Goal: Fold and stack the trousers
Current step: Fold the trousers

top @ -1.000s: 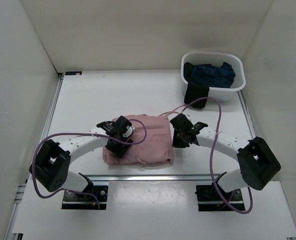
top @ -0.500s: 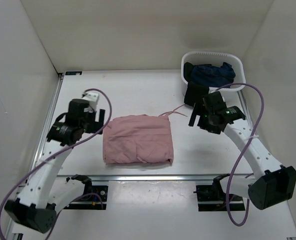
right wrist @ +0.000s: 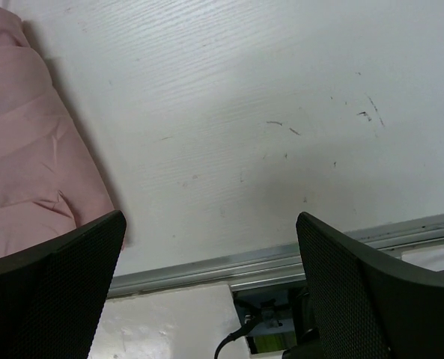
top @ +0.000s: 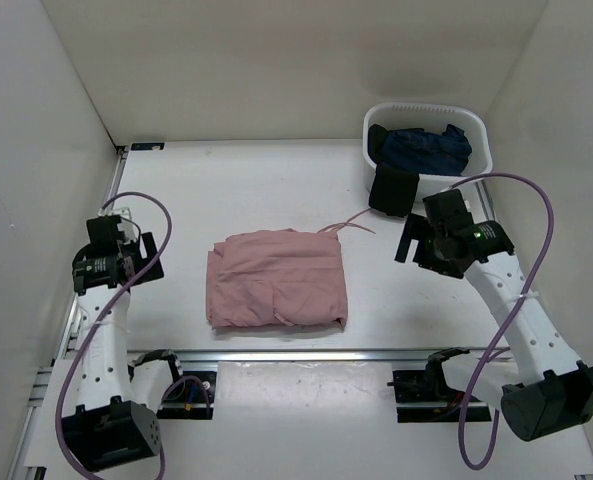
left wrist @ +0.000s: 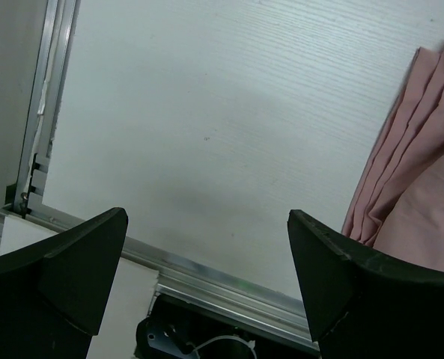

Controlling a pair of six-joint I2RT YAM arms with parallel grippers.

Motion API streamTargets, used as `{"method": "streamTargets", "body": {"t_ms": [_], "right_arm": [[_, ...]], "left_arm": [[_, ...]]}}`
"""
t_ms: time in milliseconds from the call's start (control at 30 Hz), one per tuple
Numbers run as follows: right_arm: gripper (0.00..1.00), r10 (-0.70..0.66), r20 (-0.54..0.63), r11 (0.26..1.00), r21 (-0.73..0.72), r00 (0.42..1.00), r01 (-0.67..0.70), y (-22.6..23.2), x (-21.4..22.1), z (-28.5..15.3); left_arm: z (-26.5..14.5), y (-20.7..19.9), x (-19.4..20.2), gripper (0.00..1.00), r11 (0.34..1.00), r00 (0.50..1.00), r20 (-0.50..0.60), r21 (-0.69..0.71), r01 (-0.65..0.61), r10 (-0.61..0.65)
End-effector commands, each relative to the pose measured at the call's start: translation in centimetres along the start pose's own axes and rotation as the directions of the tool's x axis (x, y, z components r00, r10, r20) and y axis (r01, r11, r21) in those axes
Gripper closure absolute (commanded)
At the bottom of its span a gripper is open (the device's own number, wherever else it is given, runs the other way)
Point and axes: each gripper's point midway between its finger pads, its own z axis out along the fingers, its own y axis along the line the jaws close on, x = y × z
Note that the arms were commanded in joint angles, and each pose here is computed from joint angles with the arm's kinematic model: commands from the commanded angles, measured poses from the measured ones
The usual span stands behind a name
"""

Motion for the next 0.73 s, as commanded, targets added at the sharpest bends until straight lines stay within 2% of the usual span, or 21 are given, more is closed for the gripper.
{"method": "streamTargets", "body": {"t_ms": [0,67,567,700], "right_arm": [[0.01,-0.010,0.056,1.000,0.011,0.998,0.010,-0.3,-1.6,-1.5],[0.01,-0.010,0.060,1.000,0.019,0.998,0.009,-0.5,-1.7,-1.7],[0.01,-0.024,0.047,0.999,0.037,0.999,0.022,-0.9,-1.2,-1.0],[0.01,-0.015,0.088,0.999,0.031,0.996,0.013,-0.6,-2.2,-0.9]], "left_arm": [[0.0,-0.2,-0.6,0.00,0.999,0.998,0.042,0.040,0.035,-0.037],[-0.2,0.1,-1.0,0.00,0.999,0.997,0.065,0.024,0.038,-0.040],[0.3,0.5,0.2,0.00,0.999,0.998,0.042,-0.001,0.044,-0.044],[0.3,0.5,0.2,0.00,0.999,0.998,0.042,-0.001,0.044,-0.044]]}}
